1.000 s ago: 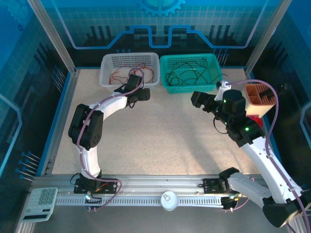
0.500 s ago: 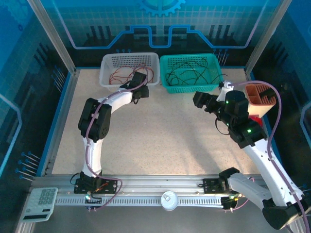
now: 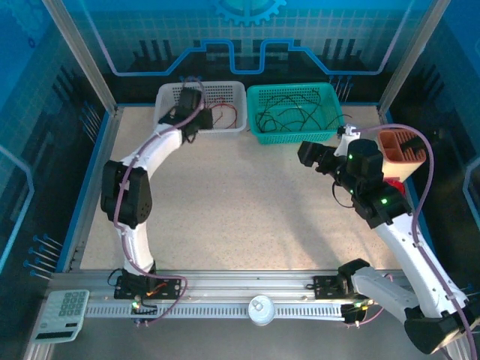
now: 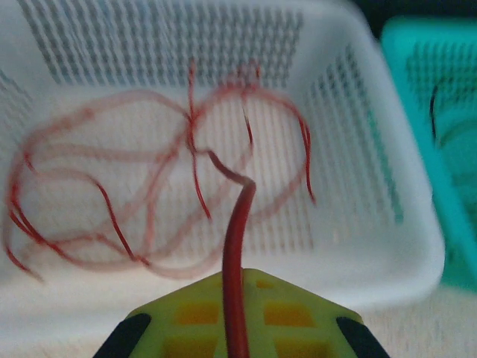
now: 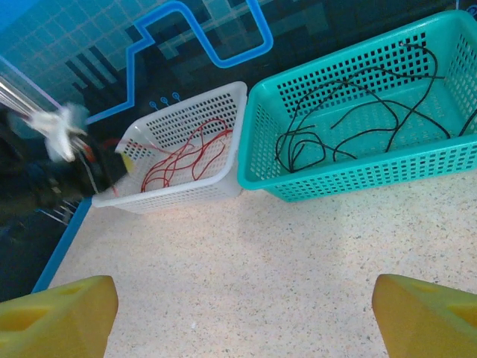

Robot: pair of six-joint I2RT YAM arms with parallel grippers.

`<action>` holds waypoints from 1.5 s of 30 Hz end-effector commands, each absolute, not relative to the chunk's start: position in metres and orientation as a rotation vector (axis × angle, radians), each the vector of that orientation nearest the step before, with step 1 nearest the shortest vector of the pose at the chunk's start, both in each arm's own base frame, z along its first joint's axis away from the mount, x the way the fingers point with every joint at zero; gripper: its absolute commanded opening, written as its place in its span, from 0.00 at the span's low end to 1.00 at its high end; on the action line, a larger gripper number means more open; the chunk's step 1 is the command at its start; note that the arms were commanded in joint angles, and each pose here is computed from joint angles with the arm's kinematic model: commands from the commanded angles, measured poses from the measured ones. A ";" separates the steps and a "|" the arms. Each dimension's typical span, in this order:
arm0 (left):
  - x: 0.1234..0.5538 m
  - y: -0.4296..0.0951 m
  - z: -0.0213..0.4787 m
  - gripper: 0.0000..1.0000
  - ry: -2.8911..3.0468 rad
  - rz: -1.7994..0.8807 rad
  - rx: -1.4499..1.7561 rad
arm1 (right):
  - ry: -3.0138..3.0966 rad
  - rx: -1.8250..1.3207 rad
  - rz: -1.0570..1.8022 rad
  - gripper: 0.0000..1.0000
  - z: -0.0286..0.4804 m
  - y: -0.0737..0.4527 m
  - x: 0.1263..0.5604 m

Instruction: Untangle the cables

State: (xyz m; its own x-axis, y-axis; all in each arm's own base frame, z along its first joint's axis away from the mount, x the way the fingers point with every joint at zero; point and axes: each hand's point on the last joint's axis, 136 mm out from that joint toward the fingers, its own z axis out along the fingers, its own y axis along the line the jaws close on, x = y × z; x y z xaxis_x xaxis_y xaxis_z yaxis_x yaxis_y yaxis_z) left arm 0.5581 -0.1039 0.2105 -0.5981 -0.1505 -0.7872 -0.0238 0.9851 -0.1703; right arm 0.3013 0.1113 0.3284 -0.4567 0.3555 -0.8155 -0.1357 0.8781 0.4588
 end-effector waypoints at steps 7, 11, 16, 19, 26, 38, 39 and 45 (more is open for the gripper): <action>0.613 -0.027 0.179 0.00 2.304 -0.026 -0.232 | 1.958 0.147 0.571 0.90 0.333 0.110 0.302; 0.625 -0.010 0.157 0.04 2.359 0.125 -0.212 | 1.965 0.139 0.583 0.90 0.333 0.111 0.300; 0.621 0.008 0.124 0.24 2.453 0.319 -0.164 | 1.964 0.133 0.598 0.90 0.334 0.112 0.296; 0.617 0.015 0.114 0.41 2.482 0.395 -0.129 | 1.961 0.126 0.605 0.90 0.337 0.113 0.294; 0.613 0.024 0.117 0.99 2.489 0.468 -0.090 | 1.946 0.120 0.613 0.89 0.346 0.112 0.289; 0.613 0.017 0.228 0.99 2.286 0.280 -0.150 | 1.955 0.105 0.571 0.96 0.348 0.107 0.284; 0.611 0.015 0.240 0.99 2.267 0.249 -0.151 | 1.956 0.106 0.565 0.98 0.348 0.106 0.285; 0.580 0.008 0.289 0.99 2.232 -0.031 -0.269 | 1.991 0.124 0.478 1.00 0.332 0.096 0.291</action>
